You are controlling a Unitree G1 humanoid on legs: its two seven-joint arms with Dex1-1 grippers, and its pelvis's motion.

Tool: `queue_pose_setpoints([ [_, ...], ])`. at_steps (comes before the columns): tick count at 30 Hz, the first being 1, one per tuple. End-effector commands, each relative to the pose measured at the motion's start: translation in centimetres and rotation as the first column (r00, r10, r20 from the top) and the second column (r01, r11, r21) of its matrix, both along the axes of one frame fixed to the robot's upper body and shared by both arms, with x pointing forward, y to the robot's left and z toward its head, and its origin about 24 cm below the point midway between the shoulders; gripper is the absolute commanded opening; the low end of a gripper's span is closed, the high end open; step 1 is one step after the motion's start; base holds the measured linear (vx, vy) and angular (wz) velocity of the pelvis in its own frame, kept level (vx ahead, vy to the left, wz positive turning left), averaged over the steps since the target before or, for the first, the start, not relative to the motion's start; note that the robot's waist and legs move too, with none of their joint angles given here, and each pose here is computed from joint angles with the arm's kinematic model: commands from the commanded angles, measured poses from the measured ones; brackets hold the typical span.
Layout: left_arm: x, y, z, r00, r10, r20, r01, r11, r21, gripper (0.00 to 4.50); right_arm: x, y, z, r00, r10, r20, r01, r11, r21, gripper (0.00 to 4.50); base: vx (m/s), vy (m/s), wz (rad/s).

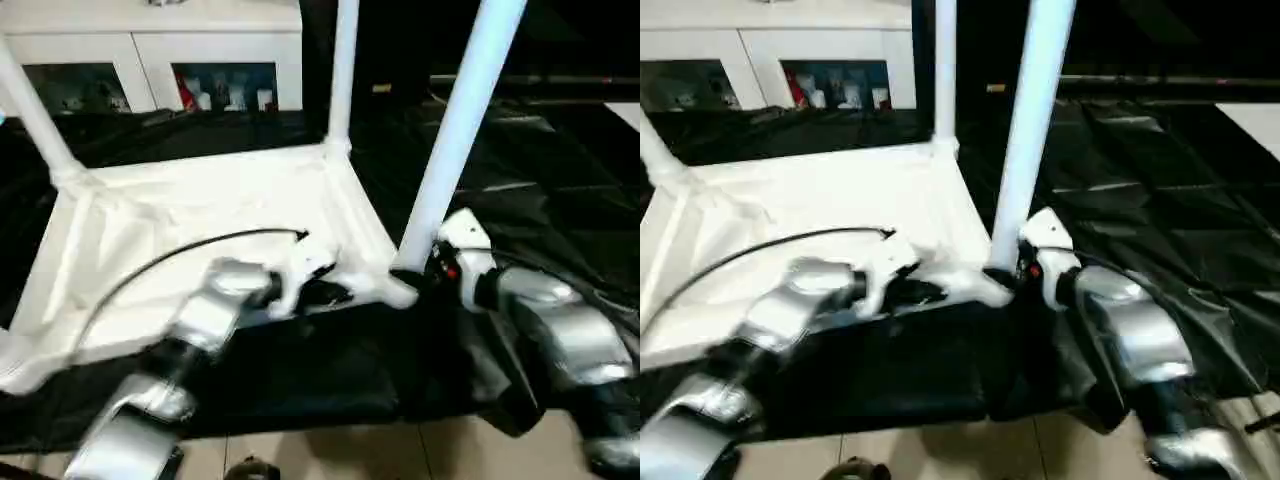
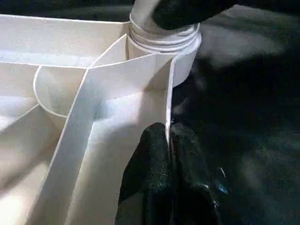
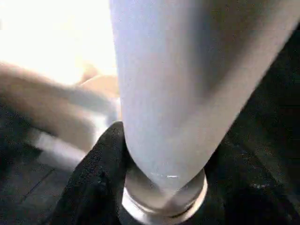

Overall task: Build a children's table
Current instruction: Rotate leg to tighten

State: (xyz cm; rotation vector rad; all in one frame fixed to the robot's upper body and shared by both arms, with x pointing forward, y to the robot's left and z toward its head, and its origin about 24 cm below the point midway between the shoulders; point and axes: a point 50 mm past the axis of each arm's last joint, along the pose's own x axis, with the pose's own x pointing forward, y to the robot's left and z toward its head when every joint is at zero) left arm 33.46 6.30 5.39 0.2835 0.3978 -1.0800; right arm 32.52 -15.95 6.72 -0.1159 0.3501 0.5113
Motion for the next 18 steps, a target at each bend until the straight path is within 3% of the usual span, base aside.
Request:
queue_pose_setpoints([
  [1, 1.4, -0.7, 0.7, 0.977, 0.210, 0.040, -0.208, 0.977, -0.040, 0.00, -0.1, 1.3, -2.9, 0.987, -0.145, -0.069, 0.145, 0.989, -0.011, 1.97, 0.000, 0.000, 0.00],
  [2, 1.4, -0.7, 0.7, 0.977, 0.210, 0.040, -0.208, 0.977, -0.040, 0.00, -0.1, 1.3, -2.9, 0.987, -0.145, -0.069, 0.145, 0.989, -0.011, 1.97, 0.000, 0.000, 0.00],
  [4, 1.9, -1.9, 0.8, 0.955, 0.286, 0.074, -0.283, 0.958, -0.042, 0.00, 0.5, 2.5, -3.9, 0.955, -0.291, -0.056, 0.291, 0.957, -0.005, 1.96, 0.000, 0.000, 0.00],
  [8, 2.2, -3.1, 1.2, 0.940, 0.322, 0.113, -0.318, 0.947, -0.052, 0.00, 1.3, 3.8, -4.0, 0.910, -0.414, -0.031, 0.415, 0.909, 0.023, 1.96, 0.000, 0.000, 0.00],
  [11, 2.2, -3.6, 1.3, 0.944, 0.304, 0.126, -0.302, 0.953, -0.040, 0.00, 1.7, 4.9, -3.6, 0.922, -0.387, -0.015, 0.387, 0.920, 0.064, 1.96, 0.000, 0.000, 0.00],
  [12, 2.1, -3.7, 1.2, 0.950, 0.283, 0.130, -0.282, 0.959, -0.030, 0.00, 1.7, 5.8, -3.0, 0.949, -0.316, 0.010, 0.313, 0.944, 0.102, 1.96, 0.000, 0.000, 0.00],
  [15, 2.1, -3.6, 1.1, 0.956, 0.265, 0.130, -0.263, 0.964, -0.029, 0.00, 1.7, 6.2, -2.6, 0.964, -0.264, 0.031, 0.258, 0.958, 0.121, 1.96, 0.000, 0.000, 0.00],
  [16, 2.0, -3.7, 1.1, 0.958, 0.254, 0.130, -0.252, 0.967, -0.028, 0.00, 1.7, 6.2, -2.5, 0.965, -0.260, 0.035, 0.254, 0.959, 0.124, 2.52, 0.000, 0.000, 0.00],
  [18, 1.7, -3.8, 1.2, 0.973, 0.188, 0.138, -0.186, 0.982, -0.024, 0.00, 1.8, 5.5, -2.0, 0.965, -0.254, 0.060, 0.245, 0.961, 0.124, 2.66, 0.000, 0.000, 0.00],
])
